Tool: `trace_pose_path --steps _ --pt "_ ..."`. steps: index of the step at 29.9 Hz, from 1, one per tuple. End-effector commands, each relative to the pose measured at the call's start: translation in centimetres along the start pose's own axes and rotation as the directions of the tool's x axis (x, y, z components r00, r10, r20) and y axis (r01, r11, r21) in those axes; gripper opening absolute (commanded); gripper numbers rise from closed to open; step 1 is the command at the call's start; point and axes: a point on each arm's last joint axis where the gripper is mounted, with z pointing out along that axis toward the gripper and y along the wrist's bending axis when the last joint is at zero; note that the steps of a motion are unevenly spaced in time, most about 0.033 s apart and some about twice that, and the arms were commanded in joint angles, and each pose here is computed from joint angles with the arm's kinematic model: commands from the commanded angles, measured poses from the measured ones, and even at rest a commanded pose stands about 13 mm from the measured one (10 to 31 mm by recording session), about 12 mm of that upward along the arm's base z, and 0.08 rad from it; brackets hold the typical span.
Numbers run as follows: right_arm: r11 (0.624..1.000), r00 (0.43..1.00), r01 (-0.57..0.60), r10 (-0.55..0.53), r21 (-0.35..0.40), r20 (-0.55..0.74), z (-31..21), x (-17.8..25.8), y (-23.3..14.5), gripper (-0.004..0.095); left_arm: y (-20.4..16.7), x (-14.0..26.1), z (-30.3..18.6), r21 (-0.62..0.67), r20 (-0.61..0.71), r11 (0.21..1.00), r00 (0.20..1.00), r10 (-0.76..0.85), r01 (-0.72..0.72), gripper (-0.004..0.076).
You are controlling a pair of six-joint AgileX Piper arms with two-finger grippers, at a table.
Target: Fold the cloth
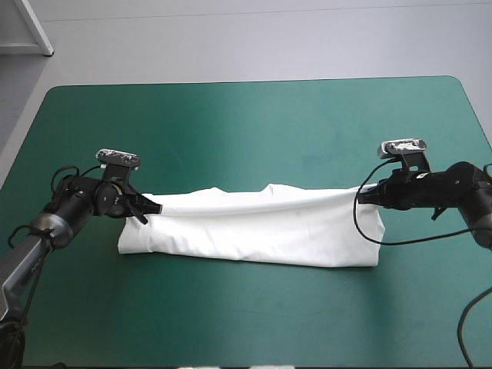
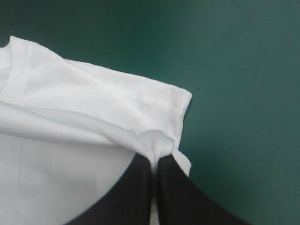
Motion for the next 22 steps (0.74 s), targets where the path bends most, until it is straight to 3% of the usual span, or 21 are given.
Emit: trace_pose_path --steps 1,8,15,19,22 --pt "1.0 0.997 0.0 0.001 -0.01 0.074 0.2 -2.0 -0.4 -0.0015 0.2 -2.1 0.0 0.0 0.097 1.0 0.995 -0.019 0.019 0.0019" --pt "0.999 0.999 -0.023 0.024 -0.022 0.022 2.8 -2.5 -1.5 -0.0005 0.2 -3.0 1.2 0.003 0.109 1.0 0.994 -0.019 0.019 0.0019" --pt "1.0 0.999 -0.005 0.005 -0.01 0.049 2.6 -3.2 -1.6 0.0189 0.7 -4.6 0.0 -0.009 0.149 1.0 0.989 -0.022 0.024 0.0022" --pt "1.0 0.997 0.018 -0.017 -0.013 0.074 1.9 -4.2 -1.4 0.0296 1.0 -6.1 -1.2 -0.015 0.185 1.0 0.983 -0.018 0.021 0.0112" --pt "1.0 0.995 0.028 -0.027 -0.009 0.098 1.4 -5.0 -1.4 0.0316 1.1 -6.8 -1.7 -0.02 0.21 1.0 0.978 -0.009 0.014 0.022"
